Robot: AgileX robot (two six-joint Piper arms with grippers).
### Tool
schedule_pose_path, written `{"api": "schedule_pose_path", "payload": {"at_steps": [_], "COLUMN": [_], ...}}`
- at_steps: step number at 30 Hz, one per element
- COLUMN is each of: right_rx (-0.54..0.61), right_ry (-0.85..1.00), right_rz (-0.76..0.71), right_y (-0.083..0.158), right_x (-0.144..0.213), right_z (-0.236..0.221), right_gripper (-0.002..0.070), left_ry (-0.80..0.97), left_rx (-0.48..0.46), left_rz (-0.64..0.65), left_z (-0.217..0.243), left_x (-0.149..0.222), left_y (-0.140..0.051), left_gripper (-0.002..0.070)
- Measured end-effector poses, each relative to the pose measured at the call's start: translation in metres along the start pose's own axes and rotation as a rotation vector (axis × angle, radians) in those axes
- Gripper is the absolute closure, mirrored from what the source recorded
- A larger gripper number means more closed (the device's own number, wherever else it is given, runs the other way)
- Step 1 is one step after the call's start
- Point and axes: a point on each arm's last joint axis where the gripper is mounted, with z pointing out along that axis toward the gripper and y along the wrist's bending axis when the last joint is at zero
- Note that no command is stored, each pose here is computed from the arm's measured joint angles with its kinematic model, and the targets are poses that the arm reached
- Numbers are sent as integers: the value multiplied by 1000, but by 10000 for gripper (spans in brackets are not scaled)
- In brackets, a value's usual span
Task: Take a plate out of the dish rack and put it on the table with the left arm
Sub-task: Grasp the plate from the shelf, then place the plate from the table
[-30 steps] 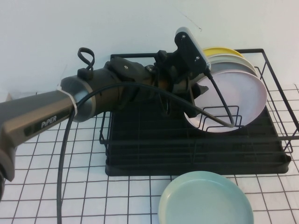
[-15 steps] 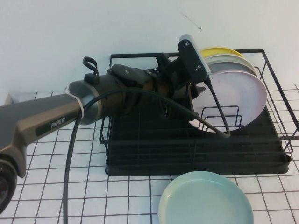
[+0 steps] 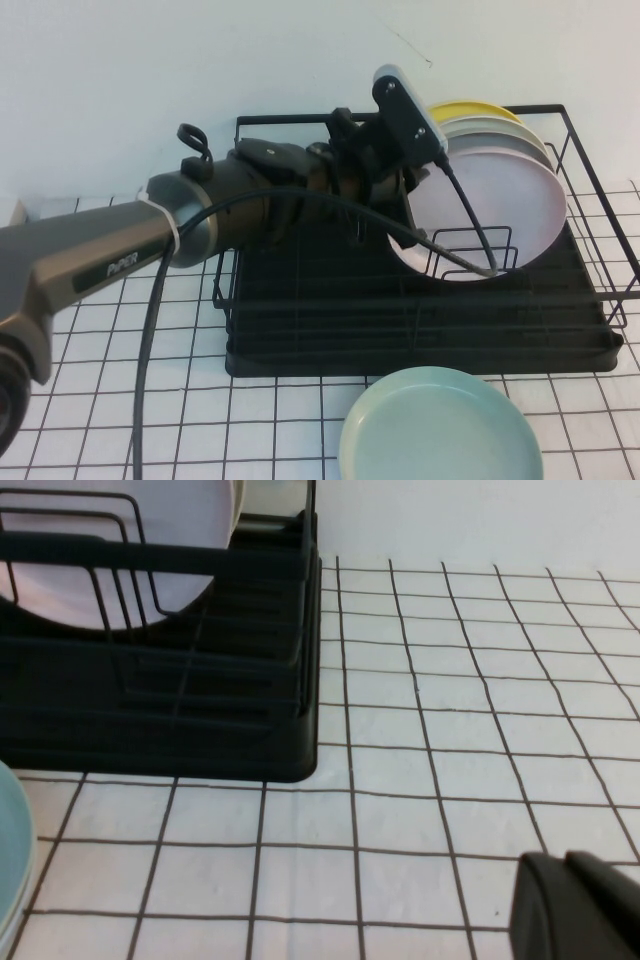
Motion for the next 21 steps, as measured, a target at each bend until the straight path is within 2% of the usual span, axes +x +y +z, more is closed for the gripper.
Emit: {"api": "schedule_pose_path", "payload": {"at_steps": [5, 12, 21], "right_rx": [0, 0, 0], "right_ry": [0, 0, 0], "right_rz": [0, 0, 0], "right_y": [0, 0, 0], "right_x": [0, 0, 0], "right_z": [0, 0, 0], "right_gripper": [678, 678, 678], "left_ry": [-54, -134, -233], "left_rx": [-69, -246, -434], "left_rz": [-45, -168, -313], "left_z": [-22, -71, -149], "left_x": [-24, -62, -98], "left_y": [11, 36, 56], "left_gripper": [654, 670, 672]}}
